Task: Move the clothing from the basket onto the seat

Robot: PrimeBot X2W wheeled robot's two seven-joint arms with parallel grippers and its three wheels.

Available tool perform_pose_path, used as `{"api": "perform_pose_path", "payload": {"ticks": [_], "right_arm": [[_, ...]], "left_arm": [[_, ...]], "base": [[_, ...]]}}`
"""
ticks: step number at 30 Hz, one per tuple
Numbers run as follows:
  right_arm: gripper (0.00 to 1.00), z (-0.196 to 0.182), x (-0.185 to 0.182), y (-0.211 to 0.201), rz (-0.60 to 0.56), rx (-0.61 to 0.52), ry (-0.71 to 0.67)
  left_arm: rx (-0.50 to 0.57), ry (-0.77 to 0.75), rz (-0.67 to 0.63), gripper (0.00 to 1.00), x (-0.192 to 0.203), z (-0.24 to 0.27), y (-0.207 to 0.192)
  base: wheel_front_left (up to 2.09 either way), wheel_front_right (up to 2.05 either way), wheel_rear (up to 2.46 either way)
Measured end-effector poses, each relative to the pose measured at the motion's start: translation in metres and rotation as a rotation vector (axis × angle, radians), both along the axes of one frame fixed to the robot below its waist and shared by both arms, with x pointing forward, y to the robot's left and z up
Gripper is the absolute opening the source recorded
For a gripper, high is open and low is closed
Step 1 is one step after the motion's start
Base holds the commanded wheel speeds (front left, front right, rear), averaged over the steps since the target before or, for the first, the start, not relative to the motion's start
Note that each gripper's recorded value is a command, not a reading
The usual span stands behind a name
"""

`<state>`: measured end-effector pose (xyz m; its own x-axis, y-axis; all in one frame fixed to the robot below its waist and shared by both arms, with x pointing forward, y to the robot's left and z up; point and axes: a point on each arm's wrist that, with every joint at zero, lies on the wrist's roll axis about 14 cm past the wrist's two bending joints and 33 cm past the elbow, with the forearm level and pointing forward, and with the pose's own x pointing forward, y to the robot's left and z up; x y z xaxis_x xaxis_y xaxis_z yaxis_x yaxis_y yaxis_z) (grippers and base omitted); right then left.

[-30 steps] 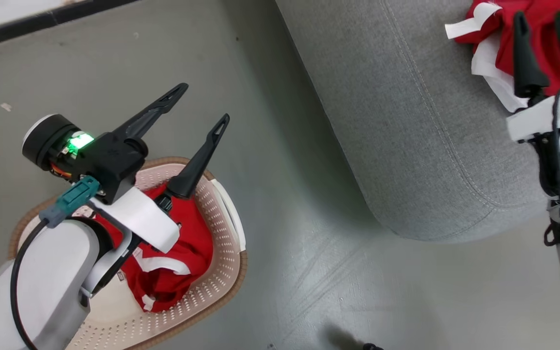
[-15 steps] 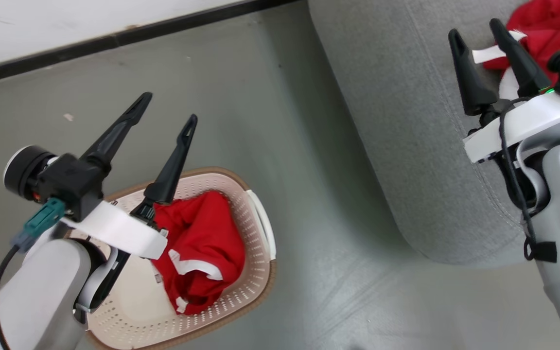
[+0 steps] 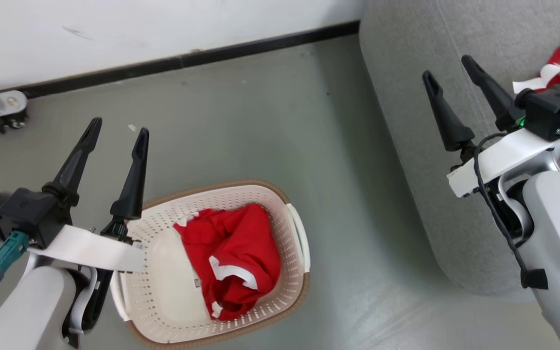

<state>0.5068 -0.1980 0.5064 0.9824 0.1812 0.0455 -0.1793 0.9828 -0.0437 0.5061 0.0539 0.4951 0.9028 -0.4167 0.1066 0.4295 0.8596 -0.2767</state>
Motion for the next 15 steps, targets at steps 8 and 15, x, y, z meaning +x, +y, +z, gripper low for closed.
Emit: {"api": "perform_pose_path", "payload": {"ticks": [8,15], "right_arm": [[1.0,0.013,-0.007,0.025,0.072,0.011,-0.042],[1.0,0.013,-0.019,0.036,0.097,0.034,-0.035]], "left_arm": [[0.014,0.022,0.128,1.0,-0.017,0.004,0.041],[0.021,0.032,0.223,1.0,-0.034,0.01,0.074]], "base": [[0.0,0.0,0.0],[0.0,0.0,0.0]]}}
